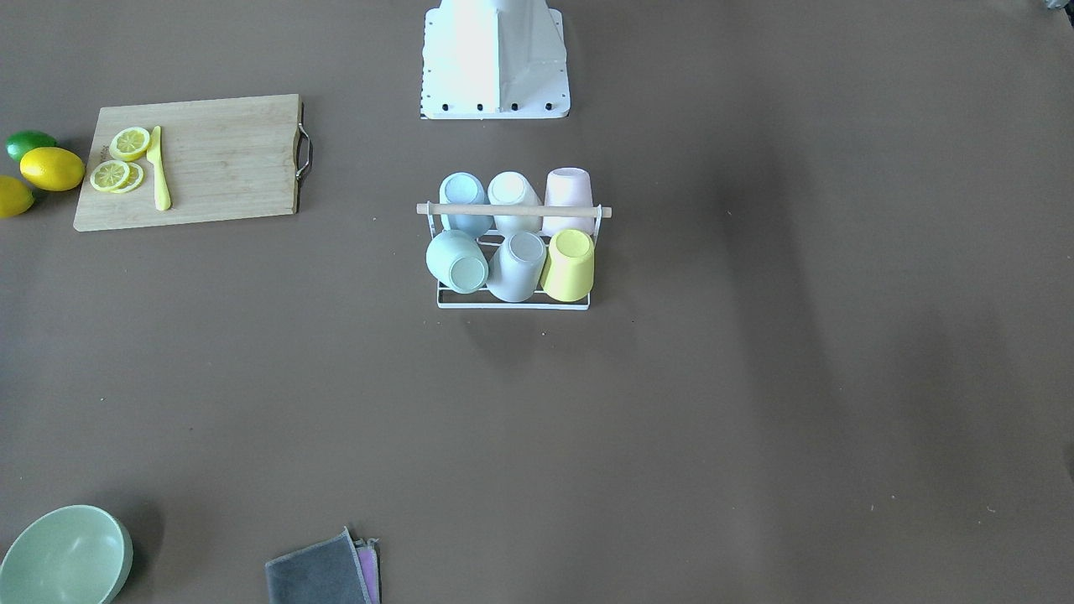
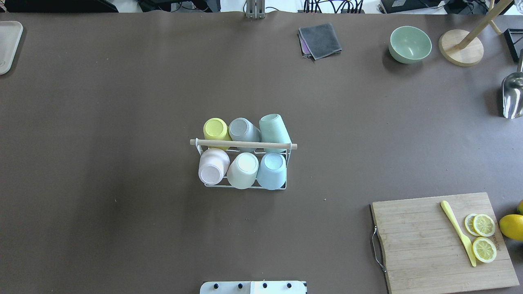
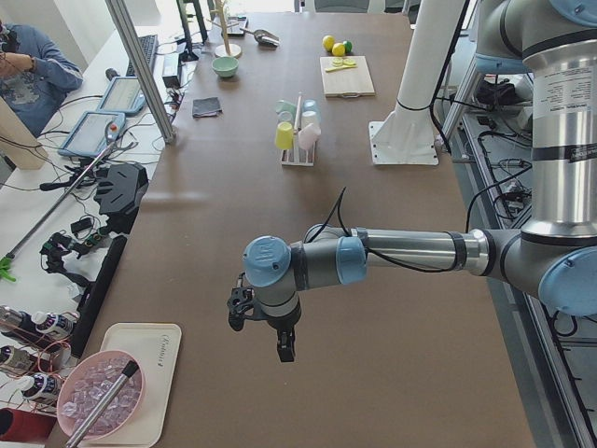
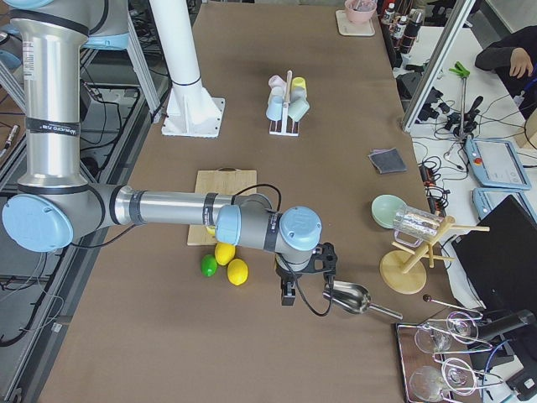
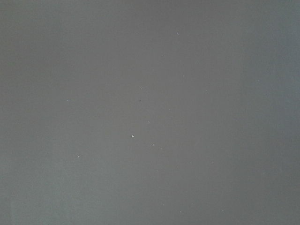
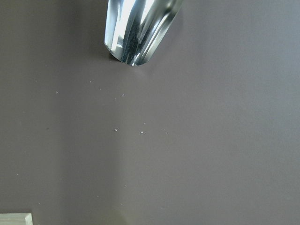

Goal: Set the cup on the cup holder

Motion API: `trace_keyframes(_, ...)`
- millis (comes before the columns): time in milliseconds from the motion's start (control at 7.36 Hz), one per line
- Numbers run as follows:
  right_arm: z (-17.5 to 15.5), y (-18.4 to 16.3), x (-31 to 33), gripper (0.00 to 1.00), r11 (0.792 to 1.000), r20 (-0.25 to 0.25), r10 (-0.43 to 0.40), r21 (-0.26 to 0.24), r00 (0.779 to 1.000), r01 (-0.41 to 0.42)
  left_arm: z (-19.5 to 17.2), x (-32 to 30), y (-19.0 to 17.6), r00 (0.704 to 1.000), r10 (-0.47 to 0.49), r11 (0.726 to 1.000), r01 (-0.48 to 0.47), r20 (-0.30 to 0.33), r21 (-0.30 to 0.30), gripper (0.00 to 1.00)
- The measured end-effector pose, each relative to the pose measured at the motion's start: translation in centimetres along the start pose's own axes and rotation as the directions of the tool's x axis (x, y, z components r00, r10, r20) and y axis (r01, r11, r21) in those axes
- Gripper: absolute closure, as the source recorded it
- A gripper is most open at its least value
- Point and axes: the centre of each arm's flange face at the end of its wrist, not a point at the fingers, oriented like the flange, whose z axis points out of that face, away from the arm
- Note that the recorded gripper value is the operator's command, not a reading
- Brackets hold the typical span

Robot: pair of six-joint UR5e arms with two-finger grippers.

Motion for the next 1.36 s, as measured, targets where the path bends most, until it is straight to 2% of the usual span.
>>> trace_keyframes(408, 0.4, 0.2, 0.4, 0.0, 1.0, -0.006, 0.008, -0.008, 1.0, -0.008, 0.1, -0.1, 0.0, 1.0, 0.003, 1.0, -0.003, 0.0, 0.001, 0.01)
trace_keyframes(815, 0.5, 0.2, 0.5, 0.0, 1.0, -0.004, 0.011, -0.01, 1.0, -0.011, -0.7, 0.6, -0.5, 0.999, 0.045, 0.998, -0.045, 0.004, 0.049, 0.01)
trace_keyframes(1359, 0.6, 0.3, 0.6, 0.0, 1.0, -0.003, 0.016, -0.014, 1.0, -0.016, -0.7, 0.6, -0.5, 0.999, 0.049, 0.997, -0.05, 0.004, 0.054, 0.01)
